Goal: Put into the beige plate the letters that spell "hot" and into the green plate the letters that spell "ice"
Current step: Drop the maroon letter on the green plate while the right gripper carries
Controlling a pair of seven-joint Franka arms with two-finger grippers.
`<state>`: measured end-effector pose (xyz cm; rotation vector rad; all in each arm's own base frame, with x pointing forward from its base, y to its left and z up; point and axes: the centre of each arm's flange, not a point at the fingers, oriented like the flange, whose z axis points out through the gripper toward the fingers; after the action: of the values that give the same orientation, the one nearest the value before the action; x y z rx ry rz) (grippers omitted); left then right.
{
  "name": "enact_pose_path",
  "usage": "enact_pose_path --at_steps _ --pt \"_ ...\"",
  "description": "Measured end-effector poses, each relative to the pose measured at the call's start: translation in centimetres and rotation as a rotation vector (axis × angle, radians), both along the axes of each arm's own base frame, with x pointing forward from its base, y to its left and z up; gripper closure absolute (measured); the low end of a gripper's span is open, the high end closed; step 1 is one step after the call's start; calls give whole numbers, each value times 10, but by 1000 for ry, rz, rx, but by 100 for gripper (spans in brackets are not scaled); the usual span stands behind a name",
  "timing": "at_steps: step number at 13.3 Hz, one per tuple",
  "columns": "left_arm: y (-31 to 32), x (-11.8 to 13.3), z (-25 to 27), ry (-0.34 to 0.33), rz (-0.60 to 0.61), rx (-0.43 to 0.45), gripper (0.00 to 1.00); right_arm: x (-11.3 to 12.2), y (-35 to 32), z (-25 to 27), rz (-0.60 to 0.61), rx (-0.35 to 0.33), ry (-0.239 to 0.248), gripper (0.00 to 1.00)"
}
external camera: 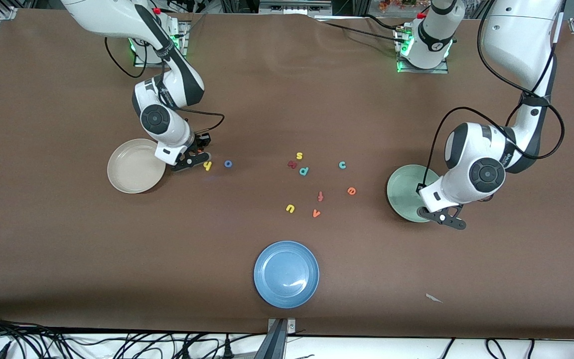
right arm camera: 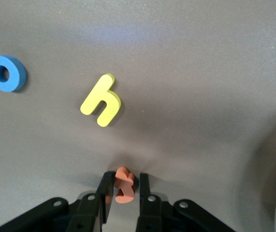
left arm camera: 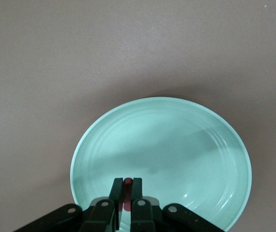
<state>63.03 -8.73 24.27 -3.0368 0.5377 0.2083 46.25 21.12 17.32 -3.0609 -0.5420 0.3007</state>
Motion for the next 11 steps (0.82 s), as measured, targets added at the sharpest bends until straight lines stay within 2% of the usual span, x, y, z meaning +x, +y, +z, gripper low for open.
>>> enact_pose_path --at_steps 1,2,4,8,11 --pt "0 0 -1 2 -1 0 90 0 0 0 0 0 0 73" --pt "-2 -1 -3 4 -7 0 90 1 -1 0 -1 0 -2 79" --pt "-6 1 -6 -14 -44 -6 90 1 0 0 -1 1 -4 81" --pt "-6 4 -16 -28 -77 -12 90 2 -1 1 -4 2 -9 81" --pt "-10 1 -32 -9 -87 -11 90 17 -18 16 -39 -7 -28 81"
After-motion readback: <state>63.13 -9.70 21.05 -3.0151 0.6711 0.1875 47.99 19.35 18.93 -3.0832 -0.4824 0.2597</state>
